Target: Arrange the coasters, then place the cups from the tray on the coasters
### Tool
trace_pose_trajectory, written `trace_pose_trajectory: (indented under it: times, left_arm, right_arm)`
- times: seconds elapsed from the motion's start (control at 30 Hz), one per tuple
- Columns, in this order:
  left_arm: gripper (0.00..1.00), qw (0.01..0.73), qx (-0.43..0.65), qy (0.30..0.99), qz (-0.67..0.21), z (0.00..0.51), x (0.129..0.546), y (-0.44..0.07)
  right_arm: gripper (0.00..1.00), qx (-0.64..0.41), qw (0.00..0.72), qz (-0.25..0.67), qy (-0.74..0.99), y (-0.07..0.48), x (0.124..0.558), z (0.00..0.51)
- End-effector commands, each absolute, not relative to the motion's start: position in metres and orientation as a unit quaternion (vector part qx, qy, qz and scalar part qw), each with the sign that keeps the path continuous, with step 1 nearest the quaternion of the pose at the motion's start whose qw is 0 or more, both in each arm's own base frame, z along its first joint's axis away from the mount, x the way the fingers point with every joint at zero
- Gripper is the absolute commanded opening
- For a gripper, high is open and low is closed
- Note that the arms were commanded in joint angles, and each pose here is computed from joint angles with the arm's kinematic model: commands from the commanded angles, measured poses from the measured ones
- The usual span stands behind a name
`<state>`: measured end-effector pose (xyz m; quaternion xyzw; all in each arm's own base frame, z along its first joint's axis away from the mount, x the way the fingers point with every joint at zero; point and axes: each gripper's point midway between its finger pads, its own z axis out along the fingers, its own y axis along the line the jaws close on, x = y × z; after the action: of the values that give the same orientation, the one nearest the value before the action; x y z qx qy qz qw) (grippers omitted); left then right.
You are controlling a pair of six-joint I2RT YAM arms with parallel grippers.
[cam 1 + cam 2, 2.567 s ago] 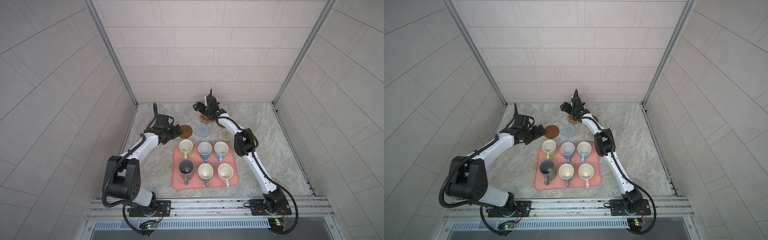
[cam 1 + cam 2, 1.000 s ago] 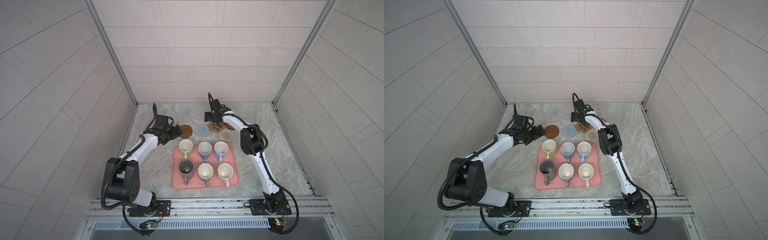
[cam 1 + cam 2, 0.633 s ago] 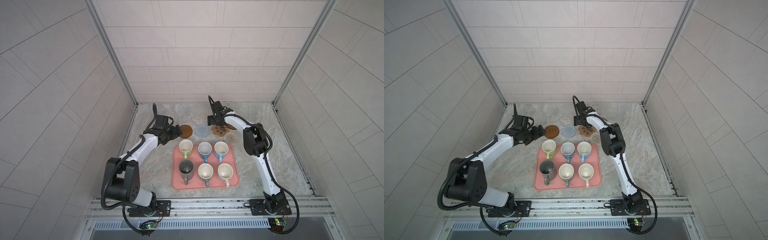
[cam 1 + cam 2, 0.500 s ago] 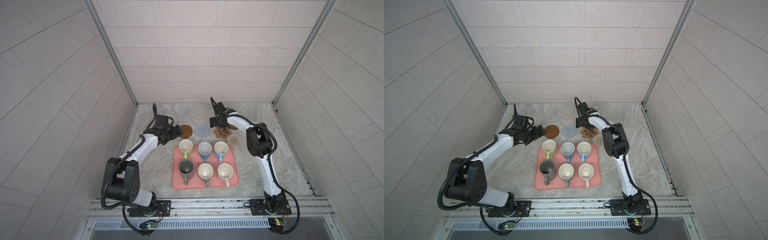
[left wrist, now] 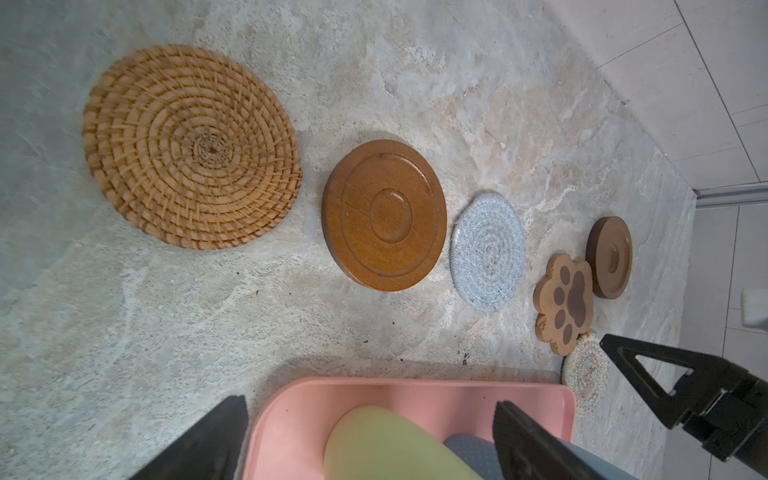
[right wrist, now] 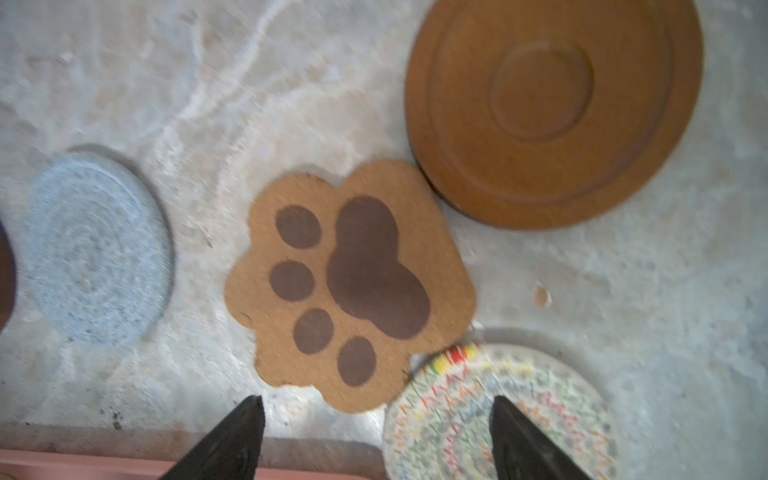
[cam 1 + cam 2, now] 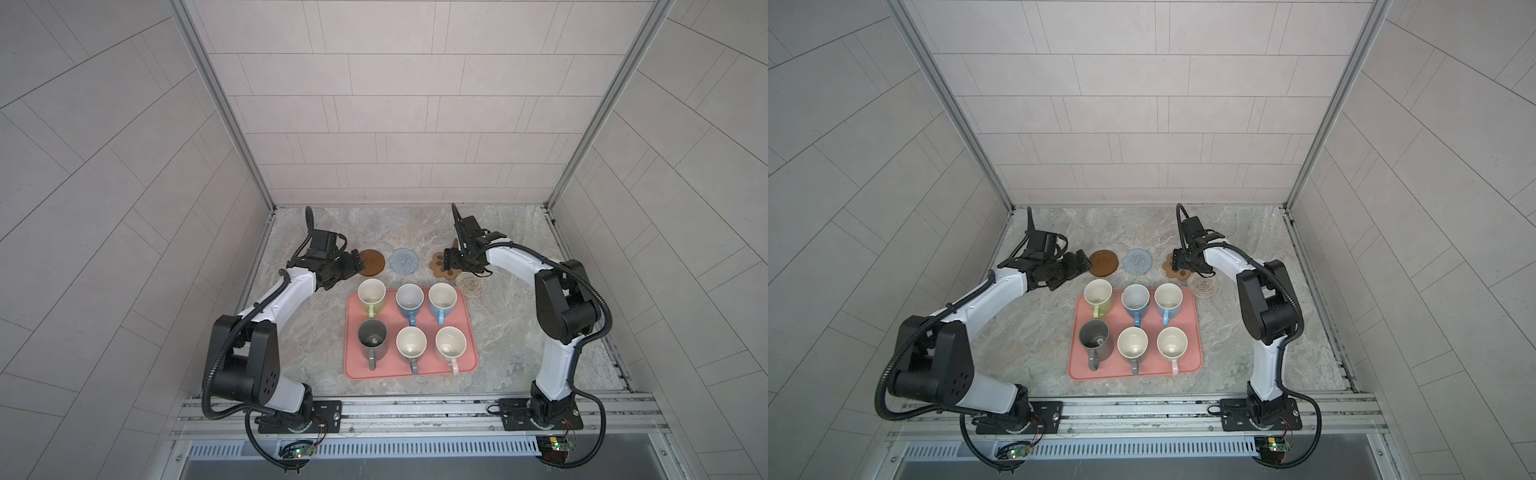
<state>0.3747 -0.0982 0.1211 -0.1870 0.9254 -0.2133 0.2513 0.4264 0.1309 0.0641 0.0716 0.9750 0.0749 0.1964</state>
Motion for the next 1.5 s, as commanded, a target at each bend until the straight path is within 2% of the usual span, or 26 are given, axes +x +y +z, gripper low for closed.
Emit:
trace_pose_trajectory:
  times: [0.0, 0.17, 0.4, 0.7, 0.93, 1.13, 1.47]
  left_arm:
    - [1.0, 0.261, -0.19, 0.922, -0.215, 0.128, 0.381, -0.097]
    - [1.0, 0.261, -0.19, 0.921, -0.216, 0.129, 0.381, -0.097]
    - [1.0, 0.264, -0.191, 0.921, -0.215, 0.131, 0.378, -0.096]
    - [1.0, 0.27, -0.191, 0.919, -0.215, 0.136, 0.378, -0.095]
    - [1.0, 0.273, -0.192, 0.918, -0.212, 0.136, 0.376, -0.093]
    - [1.0, 0.276, -0.193, 0.917, -0.213, 0.137, 0.378, -0.094]
    - [1.0, 0.273, -0.195, 0.915, -0.223, 0.133, 0.378, -0.096]
  right_arm:
    - [0.87, 0.112, 0.199, 0.093, 0.969, 0.122, 0.422, 0.061]
    - [0.86, 0.144, 0.177, 0.113, 0.967, 0.117, 0.418, 0.039]
    - [0.86, 0.222, 0.173, 0.093, 0.955, 0.078, 0.422, 0.011]
    - [0.86, 0.234, 0.197, 0.066, 0.95, 0.046, 0.451, 0.025]
    - [0.86, 0.215, 0.218, 0.104, 0.946, 0.063, 0.454, 0.06]
    - [0.86, 0.16, 0.227, 0.158, 0.947, 0.109, 0.451, 0.088]
    - [0.86, 0.113, 0.197, 0.177, 0.957, 0.159, 0.458, 0.062]
